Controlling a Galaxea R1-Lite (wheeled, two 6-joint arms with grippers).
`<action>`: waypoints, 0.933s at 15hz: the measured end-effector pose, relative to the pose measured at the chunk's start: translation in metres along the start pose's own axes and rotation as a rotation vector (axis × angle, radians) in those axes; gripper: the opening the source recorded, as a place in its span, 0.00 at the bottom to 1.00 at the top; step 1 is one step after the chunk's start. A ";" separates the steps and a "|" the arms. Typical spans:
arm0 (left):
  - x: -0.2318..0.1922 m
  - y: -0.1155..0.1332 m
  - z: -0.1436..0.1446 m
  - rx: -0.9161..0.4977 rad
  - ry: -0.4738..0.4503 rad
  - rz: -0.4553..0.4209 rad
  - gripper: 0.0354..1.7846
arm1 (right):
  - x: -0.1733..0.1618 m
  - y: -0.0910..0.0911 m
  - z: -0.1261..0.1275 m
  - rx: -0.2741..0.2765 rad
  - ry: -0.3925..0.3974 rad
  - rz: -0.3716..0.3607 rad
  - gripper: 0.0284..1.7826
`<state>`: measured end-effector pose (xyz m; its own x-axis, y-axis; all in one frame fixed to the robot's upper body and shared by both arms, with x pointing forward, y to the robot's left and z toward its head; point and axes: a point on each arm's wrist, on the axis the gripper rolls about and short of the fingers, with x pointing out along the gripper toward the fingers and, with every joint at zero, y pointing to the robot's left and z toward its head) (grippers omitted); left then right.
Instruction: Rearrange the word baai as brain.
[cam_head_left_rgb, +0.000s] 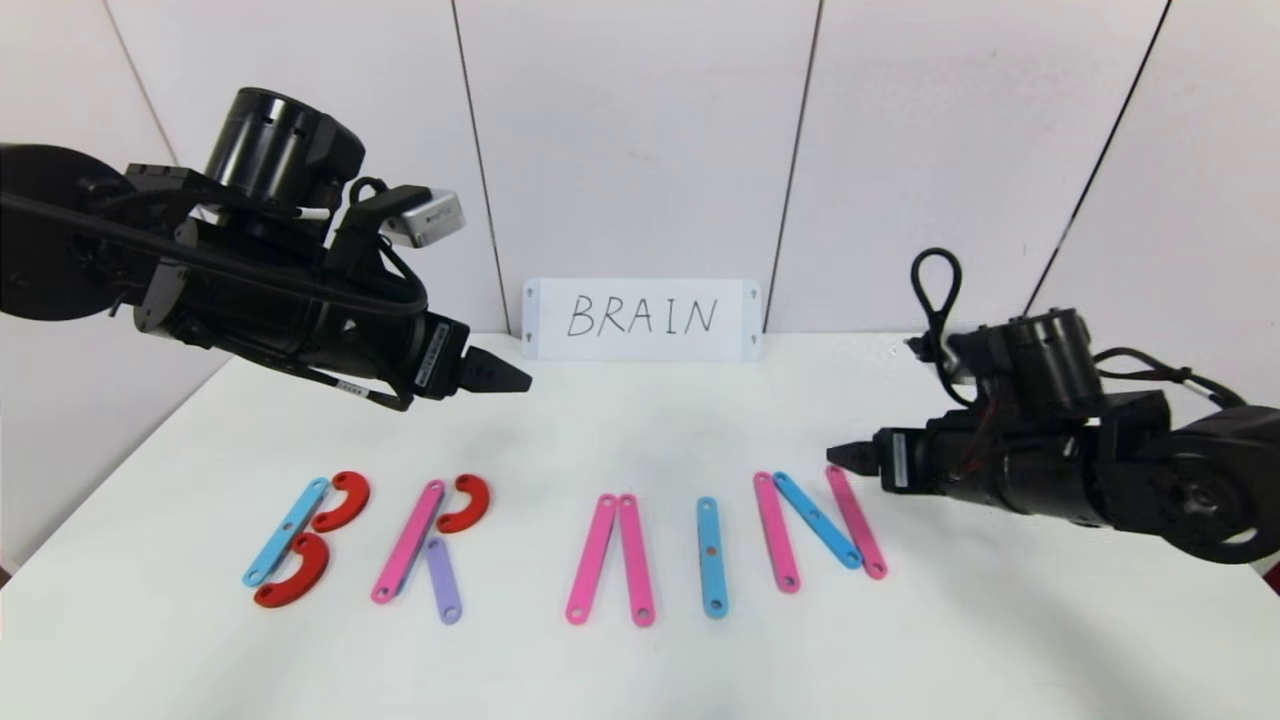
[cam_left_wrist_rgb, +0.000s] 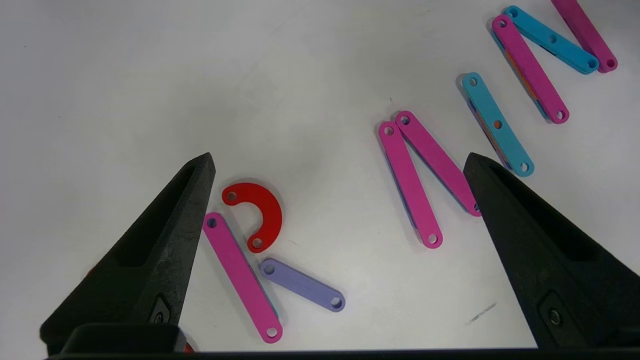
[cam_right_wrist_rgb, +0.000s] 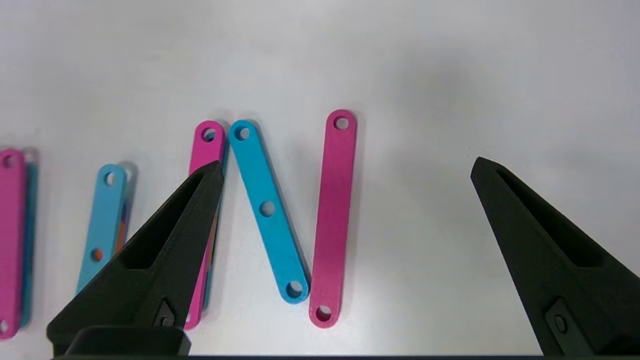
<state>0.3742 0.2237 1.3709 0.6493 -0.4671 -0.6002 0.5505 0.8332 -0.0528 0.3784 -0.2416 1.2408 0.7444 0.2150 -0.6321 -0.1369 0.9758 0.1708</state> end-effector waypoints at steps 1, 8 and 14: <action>0.000 0.000 0.000 -0.001 -0.001 0.003 0.97 | -0.009 -0.005 0.005 -0.012 -0.017 0.036 0.97; -0.009 -0.002 -0.002 0.000 -0.009 0.005 0.97 | -0.081 -0.020 -0.004 -0.043 -0.139 0.048 0.97; -0.036 -0.014 -0.028 0.009 0.008 0.005 0.97 | -0.153 -0.026 -0.032 -0.043 -0.208 0.020 0.97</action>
<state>0.3289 0.2371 1.3708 0.6476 -0.4606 -0.6070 0.5520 0.8327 -0.0430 0.2469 -0.2985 1.3093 0.8598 0.2255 -0.4581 -0.1775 0.9732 0.1460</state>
